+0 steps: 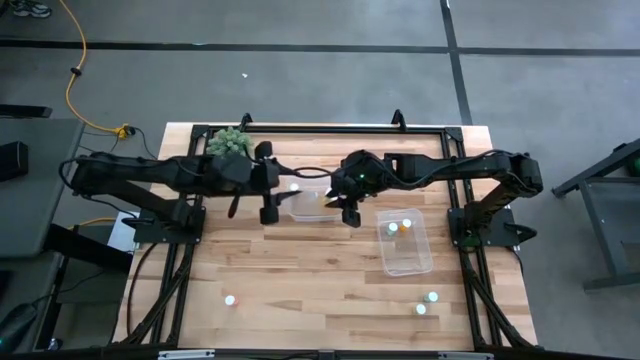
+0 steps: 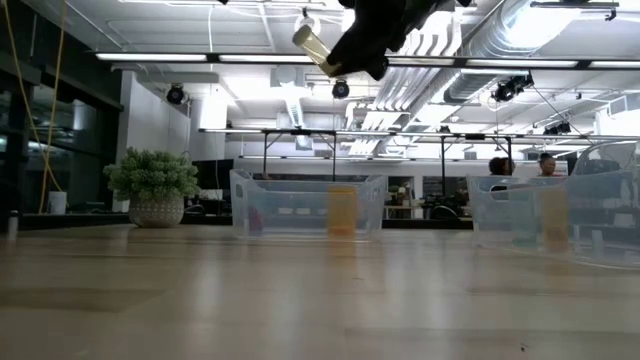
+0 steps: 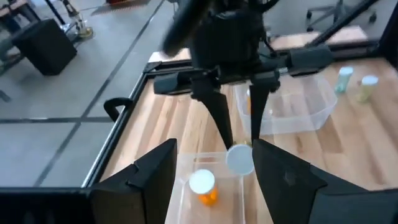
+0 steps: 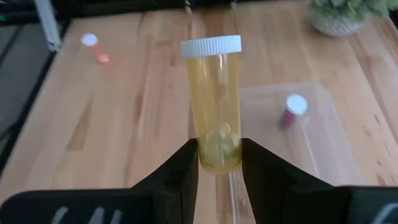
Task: Pick and place medicine bottles into bin by pill shape (circle, oval)
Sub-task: Put the left yellow tablet bottle into the bottom transparent bin
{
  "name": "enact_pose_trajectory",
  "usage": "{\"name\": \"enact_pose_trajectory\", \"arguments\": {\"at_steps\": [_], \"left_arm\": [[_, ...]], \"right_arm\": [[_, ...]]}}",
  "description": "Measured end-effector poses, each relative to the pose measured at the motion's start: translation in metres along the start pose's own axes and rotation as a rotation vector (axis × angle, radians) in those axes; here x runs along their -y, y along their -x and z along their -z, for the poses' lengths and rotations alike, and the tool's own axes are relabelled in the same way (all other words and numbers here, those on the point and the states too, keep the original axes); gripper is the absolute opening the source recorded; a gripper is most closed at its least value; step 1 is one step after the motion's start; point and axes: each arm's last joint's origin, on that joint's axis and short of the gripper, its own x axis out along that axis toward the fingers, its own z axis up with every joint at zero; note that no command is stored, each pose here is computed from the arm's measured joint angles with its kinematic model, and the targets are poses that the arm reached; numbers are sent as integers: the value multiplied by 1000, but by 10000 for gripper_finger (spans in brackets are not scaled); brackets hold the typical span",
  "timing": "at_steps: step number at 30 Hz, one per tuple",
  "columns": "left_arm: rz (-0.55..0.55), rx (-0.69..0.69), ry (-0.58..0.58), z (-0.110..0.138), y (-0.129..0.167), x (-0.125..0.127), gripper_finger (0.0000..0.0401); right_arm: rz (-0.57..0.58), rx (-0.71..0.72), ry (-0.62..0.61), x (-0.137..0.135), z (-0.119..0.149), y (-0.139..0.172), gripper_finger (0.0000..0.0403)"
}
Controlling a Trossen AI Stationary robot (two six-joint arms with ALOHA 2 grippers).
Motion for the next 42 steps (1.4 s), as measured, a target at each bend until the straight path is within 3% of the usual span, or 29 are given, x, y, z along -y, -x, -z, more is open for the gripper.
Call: {"name": "enact_pose_trajectory", "arguments": {"at_steps": [5,10,14,20,25,33,42], "left_arm": [[-1,25,136,6,18,-5,200],[-26,112,307,33,31,-6,200],[-20,247,448,58,34,-1,200],[-18,403,595,84,25,7,200],[-47,490,622,89,8,12,200],[-1,610,586,82,-21,16,200],[25,623,578,79,-27,13,200]], "right_arm": [[-44,38,23,-1,-4,1,99],[-76,58,17,3,-5,5,99],[-119,179,-3,10,-2,2,99],[-173,487,-125,21,9,-6,99],[-194,662,-198,22,11,-5,99],[-197,664,-203,21,9,-4,99],[-217,660,-194,19,9,-4,99]]}}
